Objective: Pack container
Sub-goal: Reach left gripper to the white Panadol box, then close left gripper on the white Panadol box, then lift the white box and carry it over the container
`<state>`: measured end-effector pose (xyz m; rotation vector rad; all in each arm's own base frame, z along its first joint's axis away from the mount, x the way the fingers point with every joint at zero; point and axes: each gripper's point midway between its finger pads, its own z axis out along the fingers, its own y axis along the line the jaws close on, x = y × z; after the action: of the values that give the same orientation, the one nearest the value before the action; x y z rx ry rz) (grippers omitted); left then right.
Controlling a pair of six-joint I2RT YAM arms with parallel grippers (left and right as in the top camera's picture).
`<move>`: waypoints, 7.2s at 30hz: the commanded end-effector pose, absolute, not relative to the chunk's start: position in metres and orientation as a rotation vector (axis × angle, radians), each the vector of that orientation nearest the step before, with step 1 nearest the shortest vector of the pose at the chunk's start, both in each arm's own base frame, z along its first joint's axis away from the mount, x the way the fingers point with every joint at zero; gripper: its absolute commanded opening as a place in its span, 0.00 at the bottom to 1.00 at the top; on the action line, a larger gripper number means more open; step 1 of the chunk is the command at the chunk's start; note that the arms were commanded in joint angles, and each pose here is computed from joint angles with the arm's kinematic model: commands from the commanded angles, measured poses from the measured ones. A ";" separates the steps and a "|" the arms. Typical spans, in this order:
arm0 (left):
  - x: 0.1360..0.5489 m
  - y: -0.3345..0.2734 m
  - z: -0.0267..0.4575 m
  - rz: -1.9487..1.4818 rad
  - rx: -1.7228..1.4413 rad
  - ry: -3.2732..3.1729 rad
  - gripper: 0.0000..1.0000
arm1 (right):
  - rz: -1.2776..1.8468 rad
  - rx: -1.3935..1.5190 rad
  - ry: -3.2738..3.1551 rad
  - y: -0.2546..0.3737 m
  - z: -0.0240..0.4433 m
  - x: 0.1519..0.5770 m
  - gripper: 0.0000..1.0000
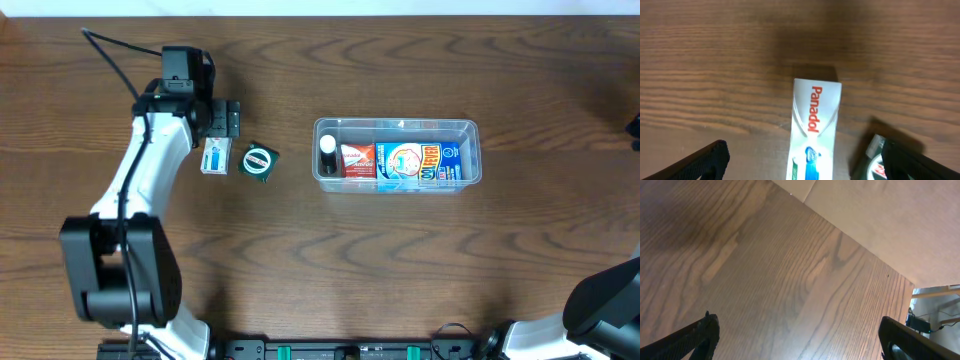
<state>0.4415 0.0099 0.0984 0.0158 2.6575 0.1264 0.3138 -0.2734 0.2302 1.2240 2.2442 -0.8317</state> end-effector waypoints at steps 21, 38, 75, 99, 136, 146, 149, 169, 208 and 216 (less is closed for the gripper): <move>0.445 0.010 0.028 0.063 0.092 2.793 0.92 | -0.851 1.227 2.213 -0.276 0.241 0.311 0.99; 0.444 0.011 0.017 0.063 0.091 2.813 0.67 | -0.851 1.227 2.213 -0.276 0.241 0.311 0.99; 0.439 0.011 0.011 0.061 0.092 2.829 0.72 | -0.851 1.227 2.214 -0.276 0.241 0.311 0.99; 0.440 0.011 0.009 0.055 0.049 2.820 0.76 | -0.851 1.227 2.214 -0.276 0.241 0.311 0.99; 0.443 0.013 0.008 0.077 0.046 2.809 0.47 | -0.851 1.227 2.213 -0.276 0.241 0.311 0.99; 0.456 0.013 0.036 0.084 0.060 2.719 0.46 | -0.851 1.227 2.213 -0.276 0.241 0.310 0.99; 0.469 0.014 0.075 0.087 0.062 2.622 0.40 | -0.851 1.227 2.214 -0.276 0.241 0.311 0.99; 0.436 -0.163 0.332 -0.267 0.478 1.894 0.35 | -0.851 1.227 2.214 -0.276 0.241 0.311 0.99; 0.352 -0.411 0.159 -0.297 1.486 1.653 0.35 | -0.851 1.227 2.213 -0.276 0.241 0.311 0.99; 0.347 -0.418 0.166 -0.312 1.548 1.550 0.35 | -0.851 1.227 2.214 -0.276 0.241 0.311 0.99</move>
<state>0.3488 -0.4126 0.1668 1.5114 1.5936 -0.2939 0.3138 -0.2734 0.2302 1.2240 2.2442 -0.8317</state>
